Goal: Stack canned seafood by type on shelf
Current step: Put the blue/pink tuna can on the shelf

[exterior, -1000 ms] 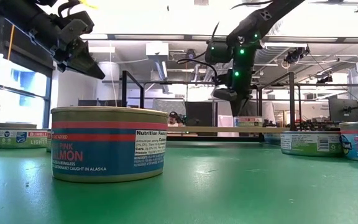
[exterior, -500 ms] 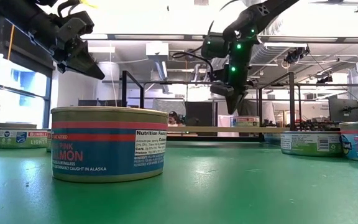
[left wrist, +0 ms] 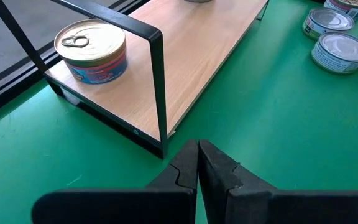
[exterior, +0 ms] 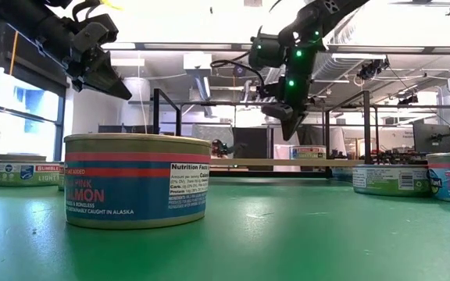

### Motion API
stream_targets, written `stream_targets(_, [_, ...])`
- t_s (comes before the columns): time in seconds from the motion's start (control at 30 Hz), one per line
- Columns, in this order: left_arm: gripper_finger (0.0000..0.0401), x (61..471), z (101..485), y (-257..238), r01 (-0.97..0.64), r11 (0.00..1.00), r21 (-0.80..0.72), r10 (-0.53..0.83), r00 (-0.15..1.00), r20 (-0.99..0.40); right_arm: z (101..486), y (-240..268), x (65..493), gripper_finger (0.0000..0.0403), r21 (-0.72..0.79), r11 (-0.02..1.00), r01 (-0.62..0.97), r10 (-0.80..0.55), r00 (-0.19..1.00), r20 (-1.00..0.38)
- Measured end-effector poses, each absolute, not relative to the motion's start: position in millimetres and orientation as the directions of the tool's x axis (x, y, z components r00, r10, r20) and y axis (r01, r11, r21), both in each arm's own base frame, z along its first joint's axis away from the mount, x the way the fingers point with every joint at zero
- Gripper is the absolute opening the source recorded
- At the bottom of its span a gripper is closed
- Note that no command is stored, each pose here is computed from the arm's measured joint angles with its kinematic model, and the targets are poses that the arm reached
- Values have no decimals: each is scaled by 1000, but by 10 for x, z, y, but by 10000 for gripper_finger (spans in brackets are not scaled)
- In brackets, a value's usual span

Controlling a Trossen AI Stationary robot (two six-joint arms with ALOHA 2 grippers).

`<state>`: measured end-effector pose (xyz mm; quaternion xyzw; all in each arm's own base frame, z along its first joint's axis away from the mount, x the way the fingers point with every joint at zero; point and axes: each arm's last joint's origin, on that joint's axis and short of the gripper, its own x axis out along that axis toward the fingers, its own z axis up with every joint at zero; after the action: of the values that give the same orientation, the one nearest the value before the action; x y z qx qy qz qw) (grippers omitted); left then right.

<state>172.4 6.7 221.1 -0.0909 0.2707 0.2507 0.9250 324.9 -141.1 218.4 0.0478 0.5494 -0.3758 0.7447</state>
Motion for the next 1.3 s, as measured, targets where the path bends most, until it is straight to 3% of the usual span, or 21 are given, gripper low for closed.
stream_targets(0.67, [0,1724,2213,67,-513,858,-33,414,728,-546,2244,212,3638,0,-309,865,395,-471,425,-773])
stream_targets(1.1, [0,1724,2213,67,-513,858,-33,415,728,-545,2276,545,3637,0,-286,857,428,-488,496,-718])
stream_targets(1.3, [0,1723,2213,67,-513,858,-33,415,728,-546,2147,673,3555,0,-349,810,472,-571,498,-652])
